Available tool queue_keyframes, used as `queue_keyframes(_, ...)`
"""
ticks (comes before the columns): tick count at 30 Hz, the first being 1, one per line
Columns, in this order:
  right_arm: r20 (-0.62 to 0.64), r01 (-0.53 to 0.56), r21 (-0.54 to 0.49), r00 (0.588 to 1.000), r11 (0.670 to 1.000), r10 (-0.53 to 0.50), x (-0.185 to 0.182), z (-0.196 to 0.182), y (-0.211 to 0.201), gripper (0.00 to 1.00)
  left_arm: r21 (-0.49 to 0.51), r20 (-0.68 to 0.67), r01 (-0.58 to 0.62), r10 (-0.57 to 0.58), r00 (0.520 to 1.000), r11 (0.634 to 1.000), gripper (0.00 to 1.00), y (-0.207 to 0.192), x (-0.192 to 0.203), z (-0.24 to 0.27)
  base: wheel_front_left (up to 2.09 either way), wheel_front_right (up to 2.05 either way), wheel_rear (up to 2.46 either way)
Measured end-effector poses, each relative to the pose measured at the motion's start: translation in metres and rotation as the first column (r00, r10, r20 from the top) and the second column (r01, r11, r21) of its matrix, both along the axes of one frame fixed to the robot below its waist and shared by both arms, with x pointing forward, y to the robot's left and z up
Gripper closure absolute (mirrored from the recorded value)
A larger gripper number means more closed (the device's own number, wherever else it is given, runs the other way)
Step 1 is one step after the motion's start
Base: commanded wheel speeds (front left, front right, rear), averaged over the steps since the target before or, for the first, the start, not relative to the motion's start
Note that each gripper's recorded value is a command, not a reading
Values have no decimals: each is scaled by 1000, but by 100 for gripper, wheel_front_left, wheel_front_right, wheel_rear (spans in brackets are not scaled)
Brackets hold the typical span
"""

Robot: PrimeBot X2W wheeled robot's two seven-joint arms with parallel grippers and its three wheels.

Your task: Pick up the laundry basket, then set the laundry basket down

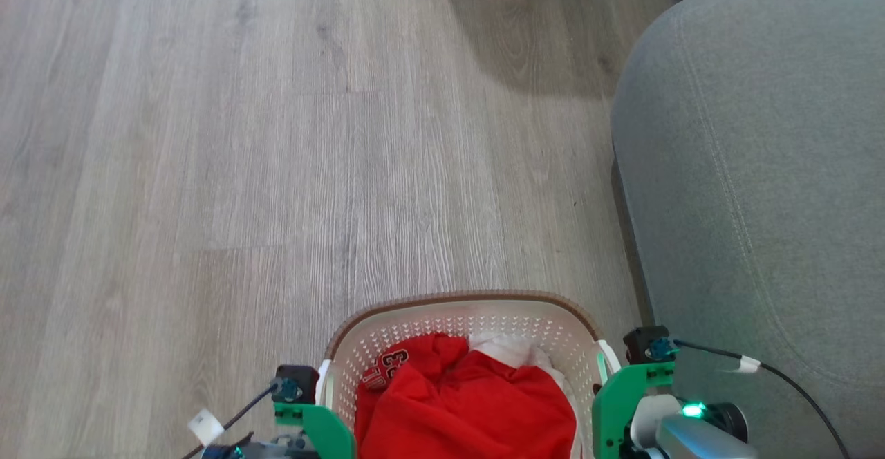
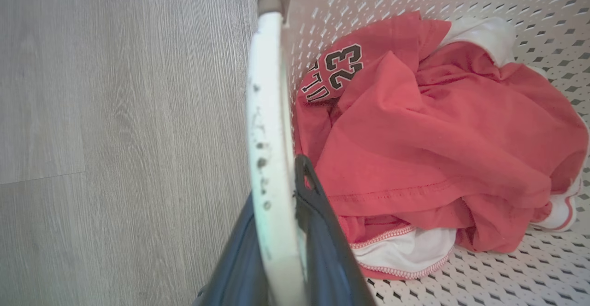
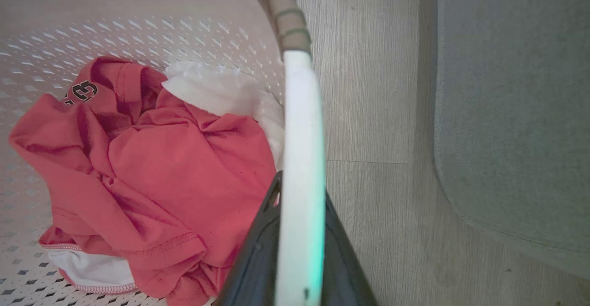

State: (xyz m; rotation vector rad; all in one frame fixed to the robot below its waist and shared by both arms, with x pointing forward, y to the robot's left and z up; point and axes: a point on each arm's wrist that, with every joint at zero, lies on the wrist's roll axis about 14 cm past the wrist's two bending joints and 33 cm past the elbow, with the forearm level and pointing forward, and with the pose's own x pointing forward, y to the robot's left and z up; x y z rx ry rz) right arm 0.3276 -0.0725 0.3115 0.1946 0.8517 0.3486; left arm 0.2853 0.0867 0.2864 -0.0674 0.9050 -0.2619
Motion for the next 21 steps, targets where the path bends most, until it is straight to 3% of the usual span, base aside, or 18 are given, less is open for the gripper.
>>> queue_keyframes(21,15,-20,-6,1000,1000,20,-7,5,2,100,2,-2,-2,2,1000,1000,100,1,-9,1,0,0,0)
